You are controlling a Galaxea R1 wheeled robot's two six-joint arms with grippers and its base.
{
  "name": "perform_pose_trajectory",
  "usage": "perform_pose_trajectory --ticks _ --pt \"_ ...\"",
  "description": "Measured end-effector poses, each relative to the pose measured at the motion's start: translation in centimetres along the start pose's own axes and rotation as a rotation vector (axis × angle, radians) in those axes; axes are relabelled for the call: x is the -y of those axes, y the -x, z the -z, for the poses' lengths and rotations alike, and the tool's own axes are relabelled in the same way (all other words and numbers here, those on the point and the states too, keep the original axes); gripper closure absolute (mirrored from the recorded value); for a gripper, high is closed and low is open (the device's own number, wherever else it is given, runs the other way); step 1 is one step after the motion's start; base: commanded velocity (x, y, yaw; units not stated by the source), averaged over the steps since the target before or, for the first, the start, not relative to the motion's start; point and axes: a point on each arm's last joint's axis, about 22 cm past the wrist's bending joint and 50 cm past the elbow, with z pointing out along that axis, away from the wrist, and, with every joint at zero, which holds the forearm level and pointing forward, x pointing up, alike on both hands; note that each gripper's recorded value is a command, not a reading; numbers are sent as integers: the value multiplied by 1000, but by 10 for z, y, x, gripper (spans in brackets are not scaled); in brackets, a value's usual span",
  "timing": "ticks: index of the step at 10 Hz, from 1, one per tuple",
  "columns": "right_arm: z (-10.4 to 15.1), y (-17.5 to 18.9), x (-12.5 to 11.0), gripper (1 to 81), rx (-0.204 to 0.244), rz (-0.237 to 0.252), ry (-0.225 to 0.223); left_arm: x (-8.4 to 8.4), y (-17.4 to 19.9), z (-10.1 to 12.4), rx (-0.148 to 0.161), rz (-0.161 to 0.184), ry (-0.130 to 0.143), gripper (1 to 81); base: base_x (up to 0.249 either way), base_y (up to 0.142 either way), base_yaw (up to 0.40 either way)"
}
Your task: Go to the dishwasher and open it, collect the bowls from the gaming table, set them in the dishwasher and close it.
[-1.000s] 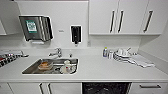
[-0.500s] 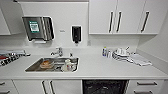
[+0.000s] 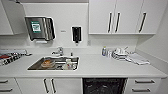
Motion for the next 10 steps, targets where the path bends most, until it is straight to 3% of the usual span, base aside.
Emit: perform_pose_trajectory --ticks 3,5,6,8,9,10 --pt "-3 -5 1 10 -14 11 -3 -8 -2 -13 -7 1 30 10 0 0 0" --pt "0 -9 0 10 -20 77 -2 -3 0 -12 1 1 19 10 0 0 0" --pt "1 -11 1 10 -26 131 -4 1 2 -12 4 1 11 10 0 0 0" --pt "1 -14 1 10 -38 347 -8 22 18 -15 30 13 -26 10 0 0 0" --pt "1 -14 -7 10 -42 429 0 38 32 -21 49 30 -51 10 0 0 0" --pt "0 -14 -29 10 -45 489 24 53 46 -29 67 49 -75 10 0 0 0"
